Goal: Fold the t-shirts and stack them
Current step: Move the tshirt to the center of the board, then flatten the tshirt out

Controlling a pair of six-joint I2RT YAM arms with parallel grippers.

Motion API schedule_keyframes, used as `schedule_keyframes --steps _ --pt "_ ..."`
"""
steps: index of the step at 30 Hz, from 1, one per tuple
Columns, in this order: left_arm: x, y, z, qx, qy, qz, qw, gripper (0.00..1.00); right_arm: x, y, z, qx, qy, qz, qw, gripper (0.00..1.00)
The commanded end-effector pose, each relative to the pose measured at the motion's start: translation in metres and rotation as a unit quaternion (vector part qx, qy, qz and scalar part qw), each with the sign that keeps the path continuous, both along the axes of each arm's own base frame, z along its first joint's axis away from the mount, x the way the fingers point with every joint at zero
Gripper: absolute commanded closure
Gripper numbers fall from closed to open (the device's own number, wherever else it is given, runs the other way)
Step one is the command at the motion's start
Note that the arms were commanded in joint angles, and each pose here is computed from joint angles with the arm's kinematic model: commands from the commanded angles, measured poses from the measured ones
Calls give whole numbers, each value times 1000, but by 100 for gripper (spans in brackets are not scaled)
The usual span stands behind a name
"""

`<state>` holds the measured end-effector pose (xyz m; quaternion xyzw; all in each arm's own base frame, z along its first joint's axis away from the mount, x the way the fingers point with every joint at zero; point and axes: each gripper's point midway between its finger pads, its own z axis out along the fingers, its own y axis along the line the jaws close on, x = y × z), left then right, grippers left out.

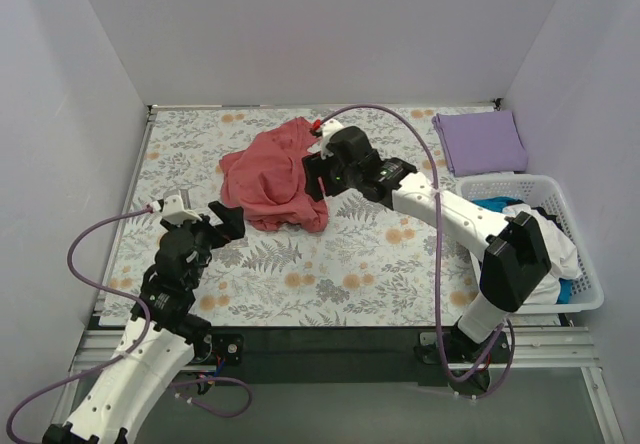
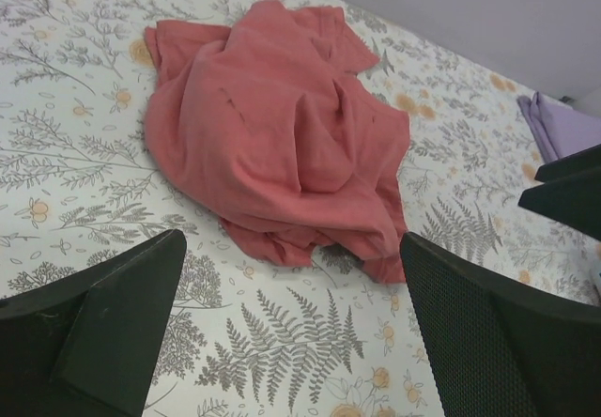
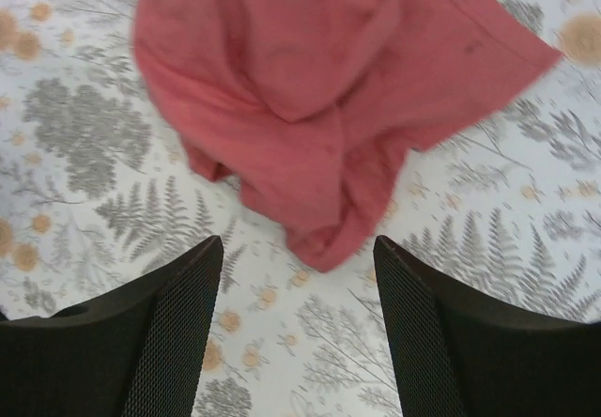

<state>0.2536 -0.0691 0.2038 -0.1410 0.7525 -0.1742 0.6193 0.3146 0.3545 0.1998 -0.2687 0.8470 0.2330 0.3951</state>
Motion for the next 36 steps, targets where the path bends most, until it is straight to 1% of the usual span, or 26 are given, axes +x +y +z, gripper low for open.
schedule_keyframes --steps 1,3,5,7,9,10,11,12,13,14,15,16,17,18,19,21,23,24,25,26,27,29,30,32,34,36 --pt "1 -12 -2 -1 17 -28 999 2 9 -23 -11 59 46 6 997 28" --pt "4 -20 -8 4 35 -48 998 2 25 -37 -17 89 59 -17 994 28" --pt "7 -34 -1 3 45 -81 996 2 32 -54 -33 87 76 -41 992 28" --pt "17 -48 -13 15 83 -108 991 2 32 -67 -43 82 84 -59 991 27" --pt "27 -63 0 13 92 -137 986 2 34 -83 -41 85 78 -83 990 25" --pt "34 -73 -22 23 140 -147 979 2 30 -92 -50 76 84 -94 989 24" --pt "43 -80 -7 16 138 -151 979 2 31 -102 -51 74 81 -107 988 23" --pt "45 -91 -13 12 163 -165 973 2 28 -109 -44 77 70 -117 988 22" --pt "45 -102 -36 18 212 -174 962 2 29 -119 -45 70 62 -134 987 21" --pt "48 -111 -39 8 230 -175 957 2 24 -131 -53 62 65 -150 985 19" --pt "53 -121 -35 8 233 -179 956 2 22 -139 -43 67 48 -156 984 19" --pt "54 -130 -37 15 241 -184 953 2 20 -145 -43 64 43 -164 983 19" --pt "52 -146 -55 39 262 -193 945 2 15 -154 -50 58 45 -173 982 19" --pt "61 -156 -45 52 250 -191 948 2 11 -159 -39 65 28 -175 982 19" --pt "56 -169 -52 71 262 -206 940 2 9 -166 -39 62 21 -186 980 19" --pt "64 -181 -78 108 294 -208 926 5 0 -181 -35 64 2 -203 977 19" --pt "75 -192 -78 130 300 -208 922 9 -3 -192 -30 62 -16 -217 974 20" --pt "79 -195 -102 155 325 -210 909 11 -9 -198 -27 62 -27 -219 973 19" --pt "87 -203 -96 166 316 -207 911 12 -10 -202 -24 62 -35 -225 972 19" --pt "91 -205 -105 178 325 -202 907 13 -12 -204 -23 63 -39 -225 971 19" --pt "92 -204 -125 198 348 -199 894 14 -16 -208 -21 65 -47 -226 971 20" --pt "105 -208 -129 209 347 -186 895 16 -20 -210 -19 68 -54 -225 971 19" --pt "108 -207 -142 222 357 -180 889 20 -24 -211 -19 72 -55 -224 970 19" --pt "119 -207 -145 236 353 -170 889 25 -28 -211 -19 76 -53 -220 971 19" --pt "118 -206 -161 254 372 -172 876 34 -33 -211 -22 79 -49 -216 972 19" --pt "119 -207 -167 258 380 -172 872 36 -36 -210 -24 81 -45 -214 972 20"
